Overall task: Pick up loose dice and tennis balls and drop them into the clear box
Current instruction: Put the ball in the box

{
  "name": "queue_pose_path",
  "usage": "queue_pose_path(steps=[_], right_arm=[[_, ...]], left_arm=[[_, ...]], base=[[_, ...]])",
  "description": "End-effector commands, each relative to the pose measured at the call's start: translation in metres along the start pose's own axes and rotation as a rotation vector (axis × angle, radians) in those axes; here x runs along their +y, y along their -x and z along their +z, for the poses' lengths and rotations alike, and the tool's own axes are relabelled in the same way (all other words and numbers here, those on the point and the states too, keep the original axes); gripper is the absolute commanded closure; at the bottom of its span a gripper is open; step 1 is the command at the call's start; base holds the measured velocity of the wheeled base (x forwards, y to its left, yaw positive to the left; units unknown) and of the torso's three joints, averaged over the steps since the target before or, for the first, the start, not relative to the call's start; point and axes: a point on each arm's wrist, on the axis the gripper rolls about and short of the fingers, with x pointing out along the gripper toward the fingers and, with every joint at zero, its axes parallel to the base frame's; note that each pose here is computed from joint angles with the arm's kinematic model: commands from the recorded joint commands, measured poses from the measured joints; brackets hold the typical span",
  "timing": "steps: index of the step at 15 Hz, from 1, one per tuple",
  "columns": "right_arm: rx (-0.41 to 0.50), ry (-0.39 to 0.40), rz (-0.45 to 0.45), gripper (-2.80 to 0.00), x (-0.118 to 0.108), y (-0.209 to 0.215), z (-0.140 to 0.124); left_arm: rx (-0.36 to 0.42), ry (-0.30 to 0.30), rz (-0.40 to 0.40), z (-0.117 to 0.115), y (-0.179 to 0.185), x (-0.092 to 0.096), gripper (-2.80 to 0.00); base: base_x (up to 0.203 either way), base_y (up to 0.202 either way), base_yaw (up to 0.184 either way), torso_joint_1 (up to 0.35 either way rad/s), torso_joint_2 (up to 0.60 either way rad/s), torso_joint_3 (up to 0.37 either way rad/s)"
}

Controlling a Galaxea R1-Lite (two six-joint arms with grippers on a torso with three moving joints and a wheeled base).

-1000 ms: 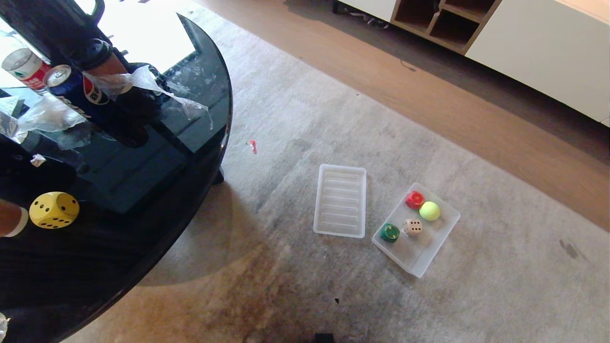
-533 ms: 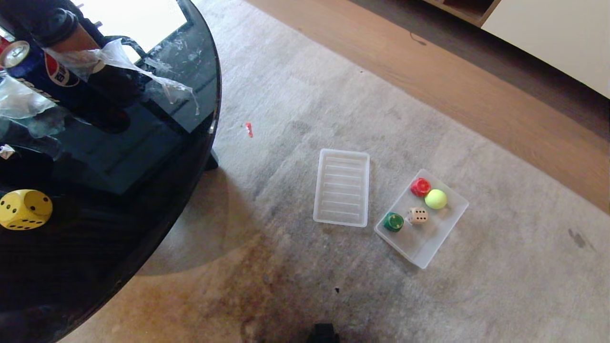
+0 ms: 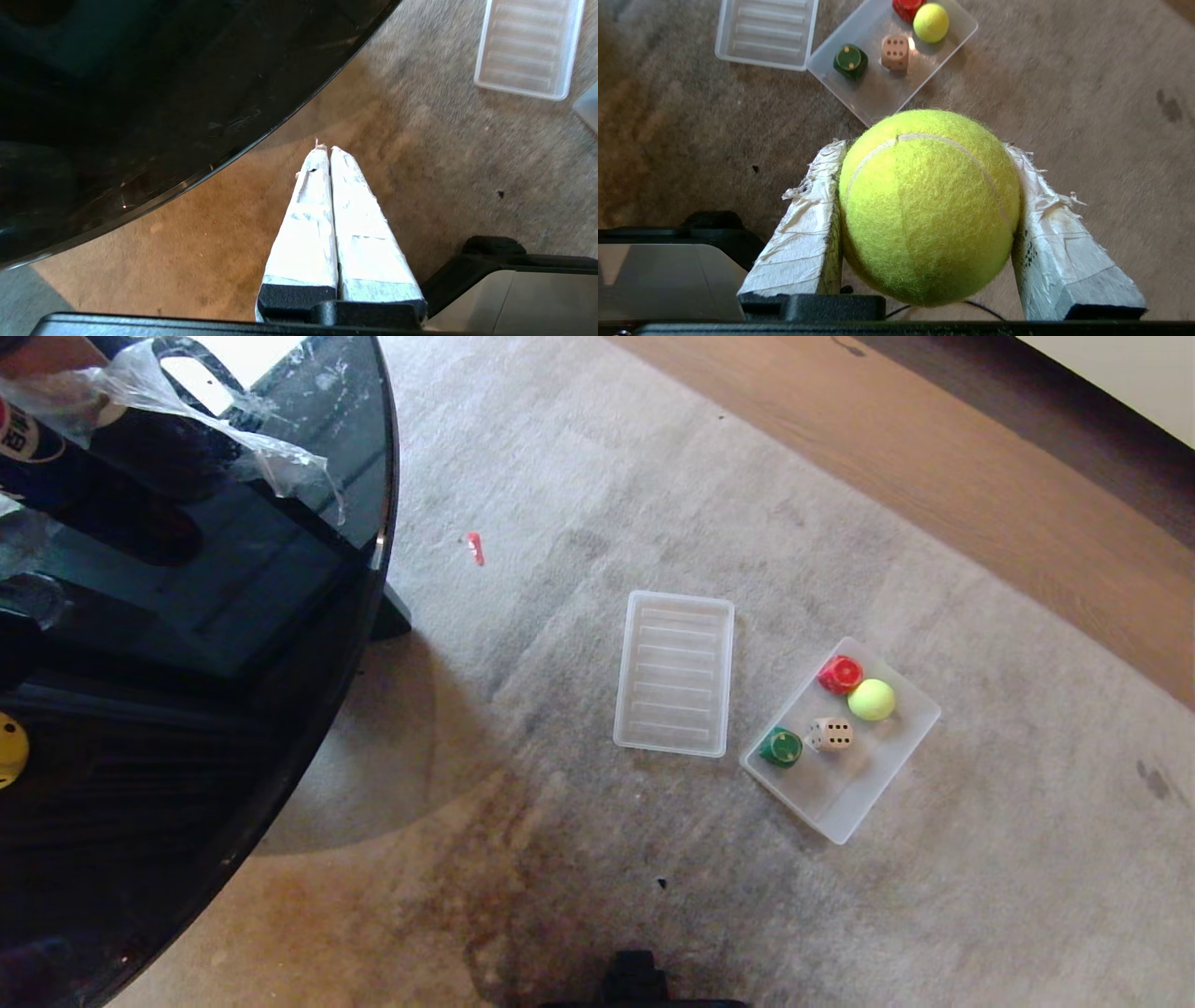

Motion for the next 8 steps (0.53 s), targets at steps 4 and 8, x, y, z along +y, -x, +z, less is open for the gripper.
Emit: queue_pose_path(steps=[4, 8], right_arm=[[0.0, 0.001, 0.0, 0.0, 0.0, 0.0, -0.0001], [0.0, 0.001, 0.0, 0.0, 0.0, 0.0, -0.0001]], left_arm=[[0.002, 0.0, 0.0, -0.0005, -0.0001, 0.0, 0.0], [0.002, 0.0, 0.0, -0.0005, -0.0001, 0.0, 0.0]], base=[[0.0, 0.0, 0.0, 0.003, 0.0, -0.196], [0.0, 0.0, 0.0, 0.002, 0.0, -0.193]])
